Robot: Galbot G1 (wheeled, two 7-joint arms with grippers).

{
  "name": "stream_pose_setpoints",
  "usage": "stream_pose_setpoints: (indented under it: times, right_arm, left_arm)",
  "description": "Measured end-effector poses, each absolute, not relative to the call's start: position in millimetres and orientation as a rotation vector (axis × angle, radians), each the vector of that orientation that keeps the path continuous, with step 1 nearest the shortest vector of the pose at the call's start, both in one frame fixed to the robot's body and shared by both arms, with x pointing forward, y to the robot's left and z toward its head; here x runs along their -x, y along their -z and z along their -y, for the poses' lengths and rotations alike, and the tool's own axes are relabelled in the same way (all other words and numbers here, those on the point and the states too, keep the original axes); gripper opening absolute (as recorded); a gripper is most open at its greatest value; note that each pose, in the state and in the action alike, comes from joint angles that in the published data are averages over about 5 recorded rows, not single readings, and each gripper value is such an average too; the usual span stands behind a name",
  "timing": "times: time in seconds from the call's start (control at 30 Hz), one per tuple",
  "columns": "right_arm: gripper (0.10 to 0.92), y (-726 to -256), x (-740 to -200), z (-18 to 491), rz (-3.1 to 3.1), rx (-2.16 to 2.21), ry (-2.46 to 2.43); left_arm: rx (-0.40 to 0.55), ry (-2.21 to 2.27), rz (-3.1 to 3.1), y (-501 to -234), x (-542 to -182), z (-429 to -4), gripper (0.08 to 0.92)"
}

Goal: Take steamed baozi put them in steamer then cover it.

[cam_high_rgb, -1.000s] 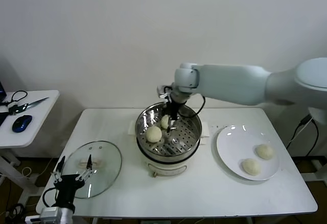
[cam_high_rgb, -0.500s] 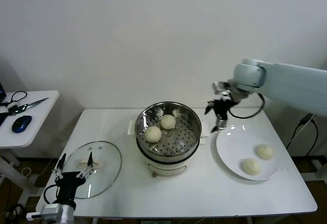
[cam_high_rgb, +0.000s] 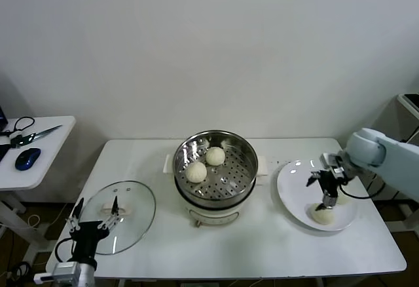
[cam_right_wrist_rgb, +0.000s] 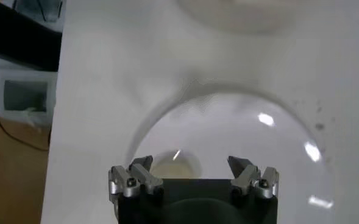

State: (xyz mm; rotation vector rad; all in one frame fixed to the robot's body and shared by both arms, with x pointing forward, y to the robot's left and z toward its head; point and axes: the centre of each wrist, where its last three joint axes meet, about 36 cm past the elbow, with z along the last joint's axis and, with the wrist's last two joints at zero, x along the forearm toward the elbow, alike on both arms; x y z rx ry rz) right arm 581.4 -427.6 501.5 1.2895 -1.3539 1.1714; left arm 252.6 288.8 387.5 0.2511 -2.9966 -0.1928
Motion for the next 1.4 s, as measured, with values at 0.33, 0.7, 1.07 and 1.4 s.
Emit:
stream_pose_setpoints:
  times: [0.33,0.7,1.07,1.4]
  right_arm:
    - [0.823,-469.4,-577.3,444.2,1.309,-1.237,-1.174]
    - [0.807,-452.4,-585.7,438.6,1.290,-1.245,-1.174]
    - [0.673,-451.6,-590.0,439.5,1.284,-1.266,-1.168]
    - [0.668,-502.6,-616.2,420.3,1.256,-1.392,-1.317]
  left_arm:
    - [-0.262,0.196,2.983,-381.8,-249.1,-289.5,0.823]
    - [-0.265,0.213,2.977,-379.5,-250.0,-291.2,0.823]
    - [-0.256,0.223,2.972,-377.4,-251.2,-291.7,0.823]
    - [-0.254,0.223,2.965,-376.4,-249.2,-290.4,0.823]
